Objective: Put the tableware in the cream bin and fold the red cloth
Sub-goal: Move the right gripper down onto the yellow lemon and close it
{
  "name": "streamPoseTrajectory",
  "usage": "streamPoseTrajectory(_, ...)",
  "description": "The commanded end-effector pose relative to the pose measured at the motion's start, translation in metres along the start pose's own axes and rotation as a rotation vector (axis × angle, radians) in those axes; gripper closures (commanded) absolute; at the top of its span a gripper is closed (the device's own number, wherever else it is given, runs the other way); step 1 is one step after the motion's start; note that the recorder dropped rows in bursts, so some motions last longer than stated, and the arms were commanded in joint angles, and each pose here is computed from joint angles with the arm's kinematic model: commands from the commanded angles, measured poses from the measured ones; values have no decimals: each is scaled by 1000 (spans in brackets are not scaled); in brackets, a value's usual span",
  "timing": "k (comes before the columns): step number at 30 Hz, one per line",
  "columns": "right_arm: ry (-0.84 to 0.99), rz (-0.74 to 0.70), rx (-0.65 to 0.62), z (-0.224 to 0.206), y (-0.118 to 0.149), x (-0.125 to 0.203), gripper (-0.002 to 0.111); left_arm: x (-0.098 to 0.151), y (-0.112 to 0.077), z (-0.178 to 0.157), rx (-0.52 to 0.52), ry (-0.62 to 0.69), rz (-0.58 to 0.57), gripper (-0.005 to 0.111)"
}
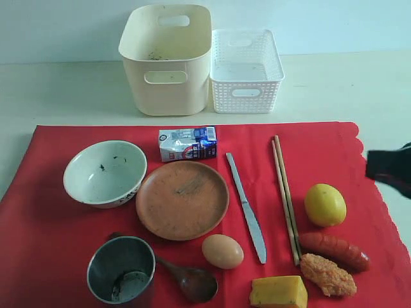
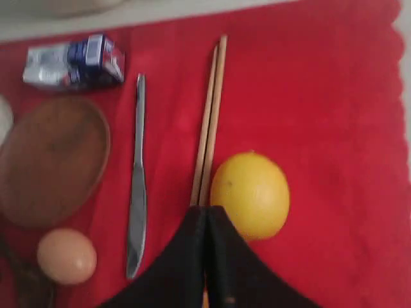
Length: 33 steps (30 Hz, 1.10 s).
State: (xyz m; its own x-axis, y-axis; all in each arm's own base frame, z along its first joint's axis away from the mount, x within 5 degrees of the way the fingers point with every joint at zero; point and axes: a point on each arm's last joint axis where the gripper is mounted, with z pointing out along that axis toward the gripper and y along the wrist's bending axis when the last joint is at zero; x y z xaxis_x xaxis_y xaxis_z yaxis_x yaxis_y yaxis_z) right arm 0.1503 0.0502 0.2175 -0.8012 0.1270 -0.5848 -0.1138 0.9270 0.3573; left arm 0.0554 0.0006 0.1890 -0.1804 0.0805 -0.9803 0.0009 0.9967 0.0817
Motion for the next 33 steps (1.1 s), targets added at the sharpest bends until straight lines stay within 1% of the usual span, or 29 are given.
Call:
streamPoseTrajectory(1, 136, -38, -14, 25, 2, 2, 108, 0, 0, 0, -1, -6, -9, 104)
streamPoseTrajectory(7, 130, 13, -1, 34, -1, -1, 108, 0, 0, 0, -1, -6, -9, 104)
streamPoseTrajectory(9, 121, 14, 4, 35, -1, -2, 103, 0, 0, 0, -1, -6, -9, 104)
streamPoseTrajectory(11, 111, 15, 12, 36, -2, -3, 80, 0, 0, 0, -1, -6, -9, 104)
streamPoseTrajectory(12, 115, 16, 15, 37, -3, -3, 73, 0, 0, 0, -1, -6, -9, 104)
streamPoseTrajectory(13, 133, 18, 20, 41, -4, -2, 62, 0, 0, 0, -1, -6, -9, 104)
streamPoseTrajectory(14, 147, 16, 24, 45, -4, -3, 57, 0, 0, 0, -1, -6, -9, 104)
streamPoseTrajectory(17, 214, -57, 20, 62, -4, -14, 42, 0, 0, 0, -1, -6, -9, 104)
streamPoseTrajectory(19, 226, -69, 27, 72, -4, -22, 33, 0, 0, 0, -1, -6, -9, 104)
streamPoseTrajectory(22, 256, -102, 43, 81, -6, -25, 31, 0, 0, 0, -1, -6, -9, 104)
streamPoseTrajectory(33, 361, -81, 85, 113, -19, -16, 31, 0, 0, 0, -1, -6, -9, 104)
